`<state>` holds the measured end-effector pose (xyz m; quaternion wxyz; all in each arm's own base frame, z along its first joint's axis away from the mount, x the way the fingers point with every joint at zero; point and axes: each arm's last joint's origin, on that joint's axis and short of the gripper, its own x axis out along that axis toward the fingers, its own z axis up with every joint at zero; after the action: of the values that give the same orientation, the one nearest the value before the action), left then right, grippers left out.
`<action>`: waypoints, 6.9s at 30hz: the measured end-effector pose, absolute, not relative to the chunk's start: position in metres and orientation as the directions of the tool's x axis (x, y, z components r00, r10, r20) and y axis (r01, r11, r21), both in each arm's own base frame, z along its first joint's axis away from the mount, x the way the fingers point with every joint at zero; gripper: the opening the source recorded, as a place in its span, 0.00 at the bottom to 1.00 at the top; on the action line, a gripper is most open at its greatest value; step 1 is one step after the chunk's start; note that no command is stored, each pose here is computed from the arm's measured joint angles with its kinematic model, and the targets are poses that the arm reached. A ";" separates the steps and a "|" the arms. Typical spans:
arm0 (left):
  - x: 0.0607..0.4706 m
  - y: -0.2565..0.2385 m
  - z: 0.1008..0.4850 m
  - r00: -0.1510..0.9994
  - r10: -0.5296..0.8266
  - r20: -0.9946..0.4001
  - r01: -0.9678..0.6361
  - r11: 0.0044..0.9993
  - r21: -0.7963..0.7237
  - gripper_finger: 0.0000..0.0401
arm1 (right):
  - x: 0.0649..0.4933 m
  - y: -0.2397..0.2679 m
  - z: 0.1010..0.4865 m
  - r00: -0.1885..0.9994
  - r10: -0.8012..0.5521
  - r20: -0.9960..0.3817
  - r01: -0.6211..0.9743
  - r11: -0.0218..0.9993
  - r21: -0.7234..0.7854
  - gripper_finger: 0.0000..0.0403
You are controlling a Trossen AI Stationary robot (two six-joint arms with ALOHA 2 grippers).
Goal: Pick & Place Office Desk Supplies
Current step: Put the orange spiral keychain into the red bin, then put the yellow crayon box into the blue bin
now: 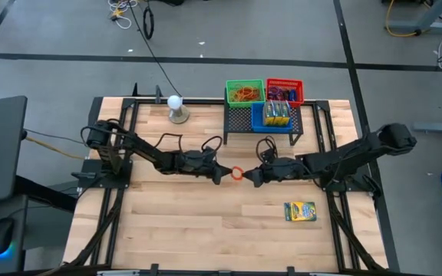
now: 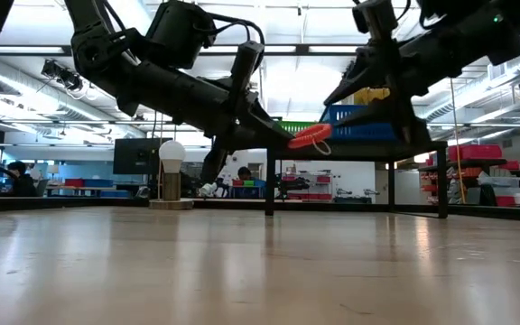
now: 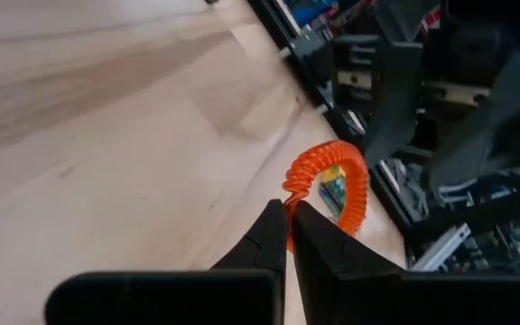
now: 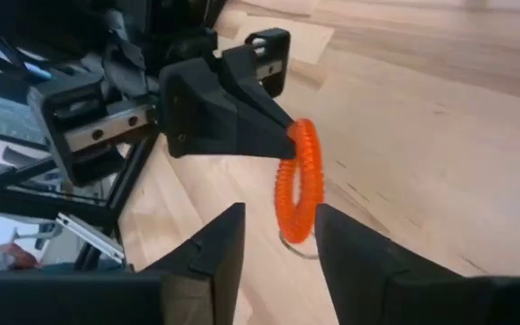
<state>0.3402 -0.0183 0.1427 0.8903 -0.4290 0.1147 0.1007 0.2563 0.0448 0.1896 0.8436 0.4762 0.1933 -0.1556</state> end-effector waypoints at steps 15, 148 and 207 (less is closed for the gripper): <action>0.341 -0.025 0.148 0.962 0.137 -0.237 -0.271 0.594 -0.758 0.03 | 0.265 0.032 0.188 0.891 -0.127 -0.435 0.427 0.558 0.712 0.21; 0.297 0.027 0.189 0.949 0.315 -0.028 -0.267 0.752 -0.603 0.02 | 0.150 -0.079 0.432 0.644 -0.287 -0.710 0.402 0.915 -0.005 0.04; 0.298 0.011 0.181 0.961 0.252 -0.110 -0.274 0.843 -0.463 0.03 | 0.204 0.101 0.137 -0.072 0.238 -0.969 -0.794 0.574 0.200 0.19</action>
<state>0.2980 0.0106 0.1805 0.9597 -0.2445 0.0226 0.1370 0.2036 0.1008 0.1366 0.6420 -0.2274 0.6121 0.4019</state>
